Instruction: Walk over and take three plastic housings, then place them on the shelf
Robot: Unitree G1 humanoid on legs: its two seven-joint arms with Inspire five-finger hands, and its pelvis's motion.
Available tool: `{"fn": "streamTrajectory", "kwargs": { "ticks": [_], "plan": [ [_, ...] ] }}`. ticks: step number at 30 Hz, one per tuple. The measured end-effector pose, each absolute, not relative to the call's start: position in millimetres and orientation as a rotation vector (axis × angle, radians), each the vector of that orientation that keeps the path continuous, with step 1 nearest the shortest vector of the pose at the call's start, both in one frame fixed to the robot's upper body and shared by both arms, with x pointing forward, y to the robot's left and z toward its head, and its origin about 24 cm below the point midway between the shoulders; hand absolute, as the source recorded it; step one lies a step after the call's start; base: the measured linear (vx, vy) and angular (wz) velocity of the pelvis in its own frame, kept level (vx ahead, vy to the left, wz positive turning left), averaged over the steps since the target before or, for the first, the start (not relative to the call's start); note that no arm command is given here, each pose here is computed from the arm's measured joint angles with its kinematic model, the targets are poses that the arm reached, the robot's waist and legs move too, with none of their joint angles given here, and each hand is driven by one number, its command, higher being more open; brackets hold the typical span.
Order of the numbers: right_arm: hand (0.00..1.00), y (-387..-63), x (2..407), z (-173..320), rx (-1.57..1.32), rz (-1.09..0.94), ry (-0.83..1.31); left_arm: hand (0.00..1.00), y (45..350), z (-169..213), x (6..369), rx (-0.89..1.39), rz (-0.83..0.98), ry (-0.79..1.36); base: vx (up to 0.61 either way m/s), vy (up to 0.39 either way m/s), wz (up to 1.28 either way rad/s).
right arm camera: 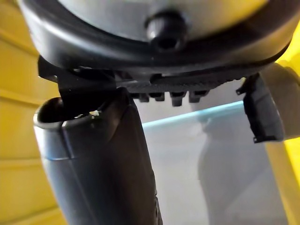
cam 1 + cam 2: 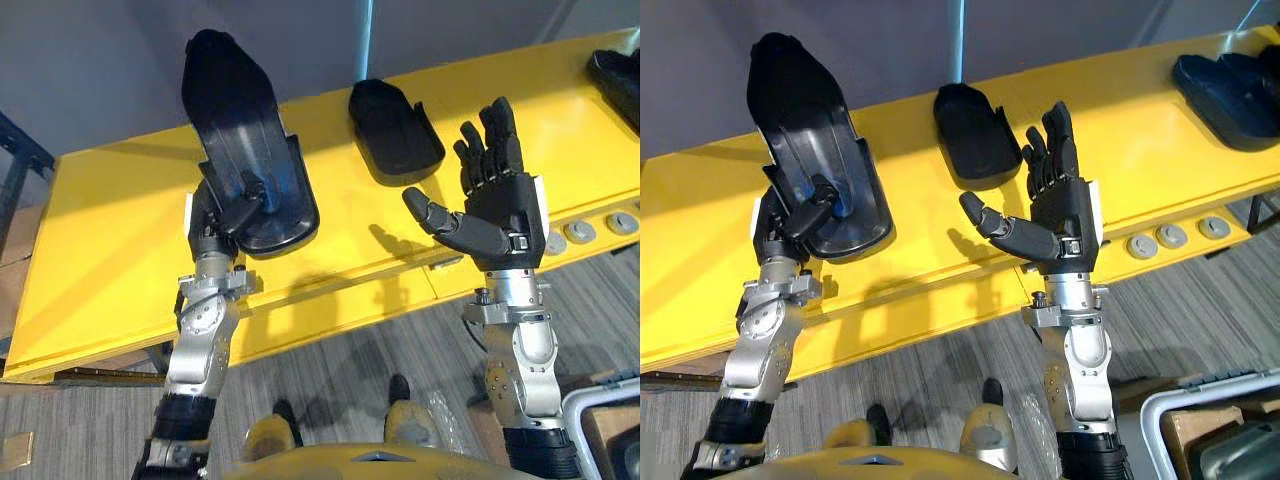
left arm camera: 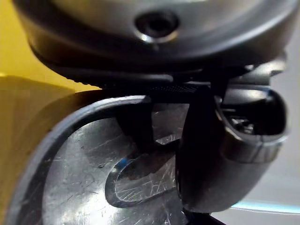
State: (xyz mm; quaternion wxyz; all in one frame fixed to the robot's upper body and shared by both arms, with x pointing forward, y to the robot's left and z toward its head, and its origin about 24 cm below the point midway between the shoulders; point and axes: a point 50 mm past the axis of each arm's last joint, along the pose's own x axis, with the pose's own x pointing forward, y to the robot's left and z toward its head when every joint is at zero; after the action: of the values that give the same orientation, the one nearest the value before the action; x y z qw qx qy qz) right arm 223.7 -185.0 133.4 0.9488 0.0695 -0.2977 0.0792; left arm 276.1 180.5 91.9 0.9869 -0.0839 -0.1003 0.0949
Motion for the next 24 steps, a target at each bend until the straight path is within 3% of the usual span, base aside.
{"fn": "streamTrajectory", "kwargs": {
  "ticks": [9, 22, 23, 24],
  "plan": [
    [1.0, -150, 238, 152, 0.106, 0.431, -0.634, 0.0, 193, 119, 320, -0.164, 0.268, -0.234, -0.06, -0.025, -0.01],
    [1.0, -118, 215, 181, 0.128, 0.617, -0.754, 0.0, 188, 151, 333, -0.215, 0.249, -0.316, -0.03, -0.037, 0.0],
    [1.0, -117, 214, 182, 0.131, 0.623, -0.761, 1.0, 188, 153, 334, -0.221, 0.246, -0.316, -0.02, -0.008, 0.06],
    [1.0, -117, 213, 182, 0.132, 0.627, -0.761, 1.0, 187, 154, 335, -0.233, 0.239, -0.314, -0.02, -0.005, 0.12]
  ]
}}
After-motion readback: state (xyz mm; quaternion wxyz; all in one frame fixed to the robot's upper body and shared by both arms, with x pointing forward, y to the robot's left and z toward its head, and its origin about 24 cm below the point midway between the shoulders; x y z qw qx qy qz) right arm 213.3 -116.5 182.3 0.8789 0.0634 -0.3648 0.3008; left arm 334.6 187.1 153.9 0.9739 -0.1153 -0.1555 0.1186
